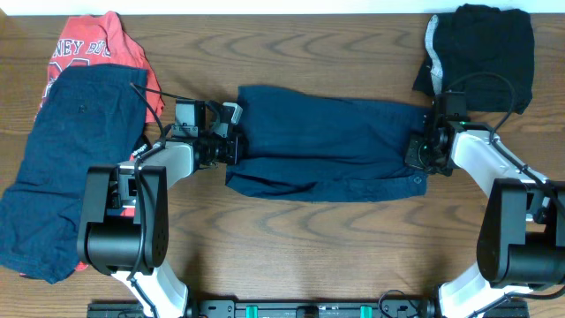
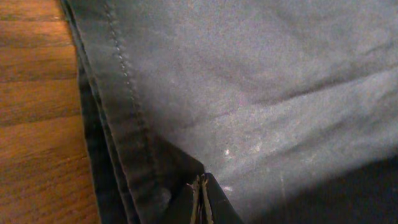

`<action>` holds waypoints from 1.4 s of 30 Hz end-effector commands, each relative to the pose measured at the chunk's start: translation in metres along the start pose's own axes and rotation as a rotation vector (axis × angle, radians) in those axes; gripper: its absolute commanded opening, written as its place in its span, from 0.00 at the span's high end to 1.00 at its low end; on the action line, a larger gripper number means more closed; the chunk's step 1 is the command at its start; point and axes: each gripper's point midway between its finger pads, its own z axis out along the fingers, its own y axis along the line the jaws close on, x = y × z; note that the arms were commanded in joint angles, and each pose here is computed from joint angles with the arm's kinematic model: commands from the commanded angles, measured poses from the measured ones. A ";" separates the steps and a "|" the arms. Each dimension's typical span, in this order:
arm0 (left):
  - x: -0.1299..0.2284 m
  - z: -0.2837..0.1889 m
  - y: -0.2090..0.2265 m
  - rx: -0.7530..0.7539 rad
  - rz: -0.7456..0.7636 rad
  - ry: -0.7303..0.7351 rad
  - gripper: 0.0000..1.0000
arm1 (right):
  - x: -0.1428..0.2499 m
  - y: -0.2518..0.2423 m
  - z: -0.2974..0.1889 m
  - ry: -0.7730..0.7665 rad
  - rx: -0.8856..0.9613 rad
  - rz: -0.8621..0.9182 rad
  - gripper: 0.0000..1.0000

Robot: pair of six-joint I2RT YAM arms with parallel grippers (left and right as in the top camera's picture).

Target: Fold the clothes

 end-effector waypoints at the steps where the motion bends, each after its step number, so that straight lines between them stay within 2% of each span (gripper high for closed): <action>1: 0.017 0.007 0.023 -0.102 -0.040 0.055 0.94 | 0.014 -0.030 0.004 0.042 0.127 0.033 0.99; 12: 0.016 0.007 0.023 -0.103 -0.039 0.055 0.94 | -0.030 0.026 -0.099 -0.179 -0.049 -0.074 0.99; 22: 0.016 0.007 0.023 -0.105 -0.039 0.055 0.94 | -0.030 0.123 -0.157 -0.308 -0.181 -0.291 0.99; 30: 0.016 0.007 0.023 -0.105 -0.039 0.054 0.94 | 0.002 0.204 -0.162 -0.349 -0.306 -0.444 0.99; 42: 0.016 0.007 0.023 -0.105 -0.039 0.055 0.94 | 0.066 0.309 -0.133 -0.338 -0.467 -0.675 0.99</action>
